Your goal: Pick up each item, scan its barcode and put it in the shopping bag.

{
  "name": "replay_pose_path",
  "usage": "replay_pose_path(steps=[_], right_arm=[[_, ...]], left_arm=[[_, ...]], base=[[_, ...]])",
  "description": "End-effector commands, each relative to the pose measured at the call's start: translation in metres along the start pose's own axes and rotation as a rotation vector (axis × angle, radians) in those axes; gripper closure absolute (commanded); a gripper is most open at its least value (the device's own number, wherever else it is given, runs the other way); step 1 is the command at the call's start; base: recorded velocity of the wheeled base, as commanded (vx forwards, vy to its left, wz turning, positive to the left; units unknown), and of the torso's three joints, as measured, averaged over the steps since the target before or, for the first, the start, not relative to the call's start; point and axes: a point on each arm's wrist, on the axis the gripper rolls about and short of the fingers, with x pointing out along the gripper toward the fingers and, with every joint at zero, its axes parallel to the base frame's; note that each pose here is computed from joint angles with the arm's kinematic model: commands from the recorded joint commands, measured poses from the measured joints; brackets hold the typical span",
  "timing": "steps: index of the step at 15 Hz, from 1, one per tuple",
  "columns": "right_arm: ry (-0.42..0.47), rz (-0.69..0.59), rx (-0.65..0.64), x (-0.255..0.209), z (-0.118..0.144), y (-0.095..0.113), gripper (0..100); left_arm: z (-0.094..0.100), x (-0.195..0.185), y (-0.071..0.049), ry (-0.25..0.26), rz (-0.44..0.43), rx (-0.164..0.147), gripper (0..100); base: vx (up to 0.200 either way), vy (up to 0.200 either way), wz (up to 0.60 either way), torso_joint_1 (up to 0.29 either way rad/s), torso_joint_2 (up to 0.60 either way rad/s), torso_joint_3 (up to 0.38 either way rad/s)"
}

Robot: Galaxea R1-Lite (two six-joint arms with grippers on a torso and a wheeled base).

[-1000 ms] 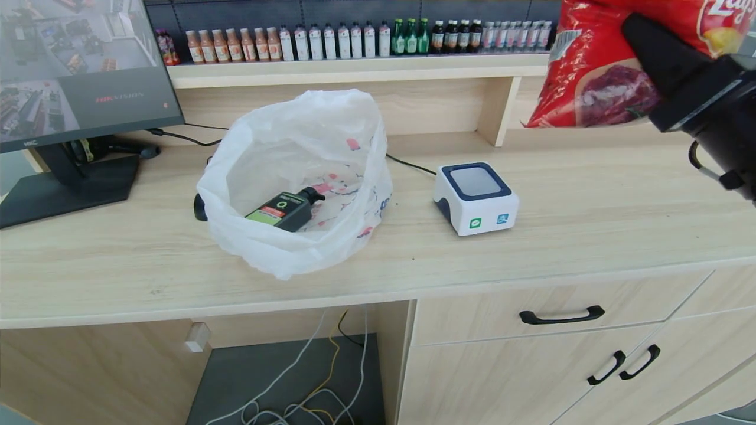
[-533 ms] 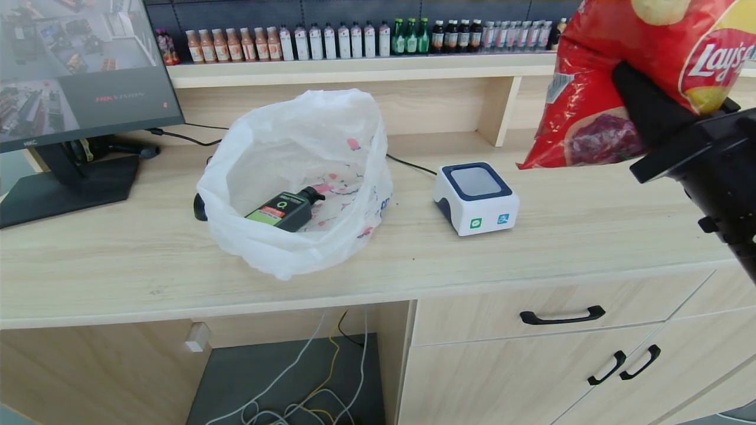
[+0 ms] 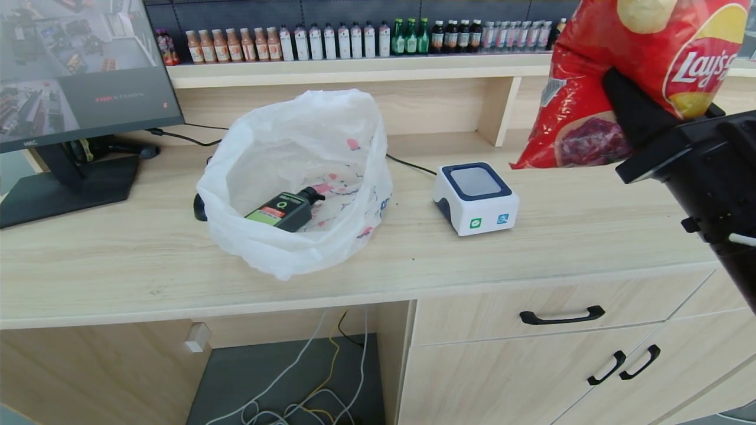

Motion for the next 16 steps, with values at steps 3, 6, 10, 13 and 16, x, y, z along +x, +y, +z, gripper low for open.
replay_pose_path(steps=[3, 6, 10, 13, 16], right_arm=[[0.029, 0.007, -0.003, 0.004, -0.011, 0.003, 100], [0.034, 0.008, -0.004, 0.002, -0.012, 0.003, 100], [0.034, 0.008, -0.004, 0.002, -0.012, 0.003, 100], [0.018, 0.008, 0.002, 0.000, -0.006, 0.003, 100], [0.000, 0.009, 0.002, -0.005, 0.003, 0.001, 100]], left_arm=[[0.000, 0.000, 0.000, 0.000, 0.001, -0.002, 0], [0.000, 0.000, 0.000, -0.001, -0.001, -0.001, 0], [0.000, 0.000, 0.000, -0.001, 0.001, -0.001, 0], [0.000, 0.000, 0.000, -0.001, -0.001, -0.002, 0], [0.000, 0.000, 0.000, -0.001, 0.001, -0.002, 0]], base=[[0.000, 0.200, 0.00, 0.002, 0.00, -0.001], [0.000, 0.200, 0.00, 0.006, 0.00, -0.002], [0.000, 0.200, 0.00, 0.000, 0.00, 0.000], [0.000, 0.200, 0.00, -0.002, 0.00, 0.004], [0.000, 0.200, 0.00, 0.001, 0.00, 0.001]])
